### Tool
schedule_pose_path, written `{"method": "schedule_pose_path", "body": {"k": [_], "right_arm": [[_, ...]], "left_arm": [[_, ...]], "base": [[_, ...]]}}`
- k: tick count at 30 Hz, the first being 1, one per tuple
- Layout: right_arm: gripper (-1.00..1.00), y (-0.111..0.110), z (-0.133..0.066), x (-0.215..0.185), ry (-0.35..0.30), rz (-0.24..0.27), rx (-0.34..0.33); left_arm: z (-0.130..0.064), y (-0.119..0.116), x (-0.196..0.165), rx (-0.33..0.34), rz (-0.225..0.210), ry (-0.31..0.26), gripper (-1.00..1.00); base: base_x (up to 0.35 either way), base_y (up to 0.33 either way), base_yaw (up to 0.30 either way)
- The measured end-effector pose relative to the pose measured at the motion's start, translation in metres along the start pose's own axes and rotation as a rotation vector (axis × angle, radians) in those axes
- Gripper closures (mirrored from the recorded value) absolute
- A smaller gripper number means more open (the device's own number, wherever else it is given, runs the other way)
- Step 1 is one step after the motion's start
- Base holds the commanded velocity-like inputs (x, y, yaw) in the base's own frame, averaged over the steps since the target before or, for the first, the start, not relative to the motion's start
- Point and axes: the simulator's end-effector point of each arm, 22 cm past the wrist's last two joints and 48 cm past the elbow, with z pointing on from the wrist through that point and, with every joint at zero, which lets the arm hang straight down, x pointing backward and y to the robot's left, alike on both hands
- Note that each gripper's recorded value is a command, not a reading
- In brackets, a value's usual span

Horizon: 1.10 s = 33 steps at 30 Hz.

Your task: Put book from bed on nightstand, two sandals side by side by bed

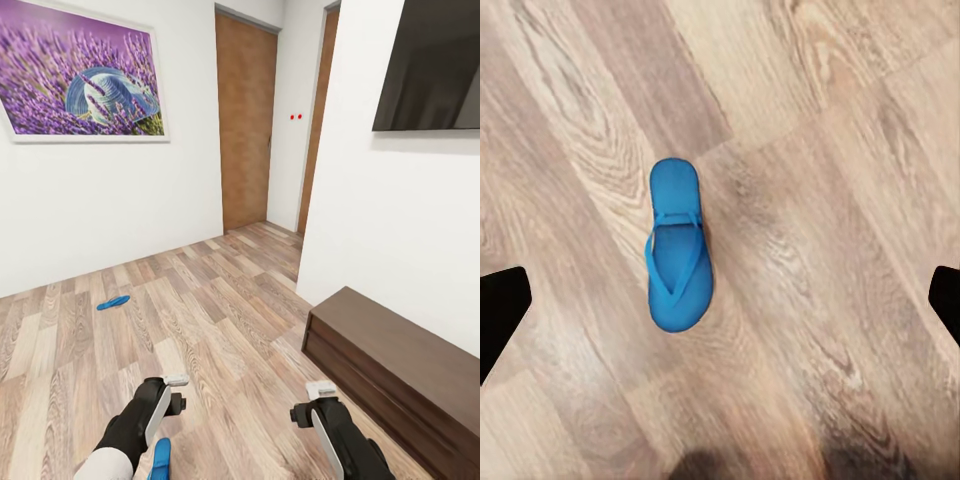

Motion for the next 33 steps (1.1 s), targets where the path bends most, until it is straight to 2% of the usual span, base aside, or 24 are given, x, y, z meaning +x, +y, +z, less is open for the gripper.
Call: {"method": "schedule_pose_path", "body": {"k": [5, 9, 13, 19, 22, 25, 27, 33], "right_arm": [[-1.00, 0.000, 0.004, 0.004, 0.008, 0.005, 0.000], [-1.00, 0.000, 0.010, 0.013, 0.029, 0.005, 0.000], [-1.00, 0.001, 0.016, 0.015, 0.028, 0.009, -0.002], [-1.00, 0.000, 0.020, 0.007, -0.012, 0.014, 0.000], [-1.00, -0.002, 0.014, -0.010, -0.065, 0.020, 0.002], [-1.00, -0.004, 0.009, -0.024, -0.114, 0.025, 0.004], [-1.00, -0.004, 0.001, -0.033, -0.131, 0.025, 0.004], [-1.00, -0.004, 0.004, -0.031, -0.130, 0.024, 0.005]], "left_arm": [[0.008, 0.015, 0.000, -0.016, -0.022, -0.006, -1.00], [0.015, 0.027, 0.013, -0.031, -0.017, 0.046, -1.00], [0.021, 0.034, 0.019, -0.043, -0.010, 0.074, -1.00], [0.035, 0.056, 0.024, -0.074, -0.011, 0.088, -1.00], [0.042, 0.077, 0.025, -0.095, -0.020, 0.091, -1.00], [0.050, 0.085, 0.027, -0.100, -0.024, 0.096, -1.00], [0.052, 0.088, 0.026, -0.102, -0.025, 0.093, -1.00], [0.056, 0.082, 0.029, -0.095, -0.020, 0.102, -1.00]], "base": [[0.000, 0.000, 0.000], [0.000, 0.000, 0.000], [0.000, 0.000, 0.000], [0.000, 0.000, 0.000], [0.000, 0.000, 0.000], [0.000, 0.000, 0.000], [0.000, 0.000, 0.000], [0.000, 0.000, 0.000]]}}
